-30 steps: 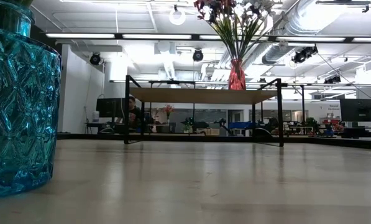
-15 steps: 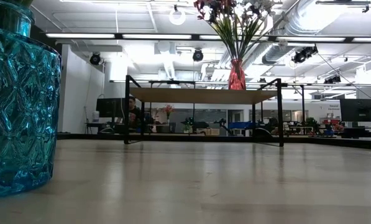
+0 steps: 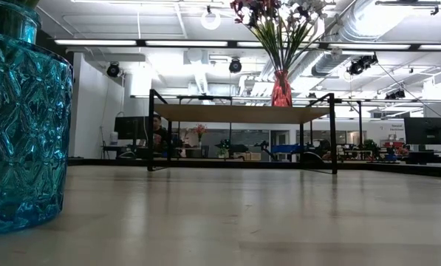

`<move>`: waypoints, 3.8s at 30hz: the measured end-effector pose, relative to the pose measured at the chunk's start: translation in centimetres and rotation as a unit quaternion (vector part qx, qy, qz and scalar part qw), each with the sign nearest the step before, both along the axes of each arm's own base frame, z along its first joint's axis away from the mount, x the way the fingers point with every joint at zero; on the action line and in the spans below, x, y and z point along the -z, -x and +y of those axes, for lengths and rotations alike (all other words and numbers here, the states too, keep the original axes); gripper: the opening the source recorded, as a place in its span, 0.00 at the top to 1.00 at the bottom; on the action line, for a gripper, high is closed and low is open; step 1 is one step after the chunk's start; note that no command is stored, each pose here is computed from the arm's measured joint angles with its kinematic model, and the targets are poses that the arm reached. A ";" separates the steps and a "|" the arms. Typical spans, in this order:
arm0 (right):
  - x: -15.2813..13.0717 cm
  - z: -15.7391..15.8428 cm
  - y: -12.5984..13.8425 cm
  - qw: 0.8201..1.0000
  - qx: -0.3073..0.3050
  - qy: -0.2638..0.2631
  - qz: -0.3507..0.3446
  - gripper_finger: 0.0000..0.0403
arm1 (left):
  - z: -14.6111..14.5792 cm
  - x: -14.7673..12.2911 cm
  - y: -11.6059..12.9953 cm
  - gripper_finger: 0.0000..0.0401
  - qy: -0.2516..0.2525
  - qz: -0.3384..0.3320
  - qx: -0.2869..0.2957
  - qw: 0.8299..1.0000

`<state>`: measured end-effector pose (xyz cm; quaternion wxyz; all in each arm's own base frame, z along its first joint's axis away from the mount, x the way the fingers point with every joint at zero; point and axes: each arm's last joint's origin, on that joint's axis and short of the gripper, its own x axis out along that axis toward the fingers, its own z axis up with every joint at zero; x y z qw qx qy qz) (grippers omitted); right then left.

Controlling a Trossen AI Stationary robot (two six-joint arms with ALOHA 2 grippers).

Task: Pick and place flowers into a vace then onto a shelf
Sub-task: Put the blue transparent flower vase on the shelf

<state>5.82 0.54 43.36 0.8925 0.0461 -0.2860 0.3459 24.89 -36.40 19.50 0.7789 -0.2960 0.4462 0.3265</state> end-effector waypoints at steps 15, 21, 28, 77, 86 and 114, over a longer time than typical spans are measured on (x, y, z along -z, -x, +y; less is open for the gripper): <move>0.0 0.0 0.0 1.000 -0.001 -0.001 0.001 0.31 | 0.0 0.0 0.1 0.40 0.010 0.005 -0.014 1.000; 0.0 0.0 0.0 1.000 -0.001 -0.001 0.001 0.31 | 0.0 0.0 0.1 0.40 0.016 0.006 -0.020 1.000; 0.0 0.0 0.0 1.000 0.000 0.000 0.001 0.31 | -0.1 0.0 0.0 0.40 0.016 0.001 -0.019 1.000; 0.1 0.0 -0.1 1.000 0.000 -0.002 0.006 0.31 | -0.1 -0.1 -0.4 0.40 0.025 -0.022 -0.030 0.999; 0.1 0.0 -0.1 1.000 0.000 -0.002 0.006 0.31 | 0.0 -0.1 -0.6 0.27 0.005 -0.040 -0.015 0.999; 0.1 0.0 -0.1 1.000 -0.001 0.000 0.006 0.31 | 0.1 -2.9 0.8 0.29 -0.197 -0.216 0.048 0.955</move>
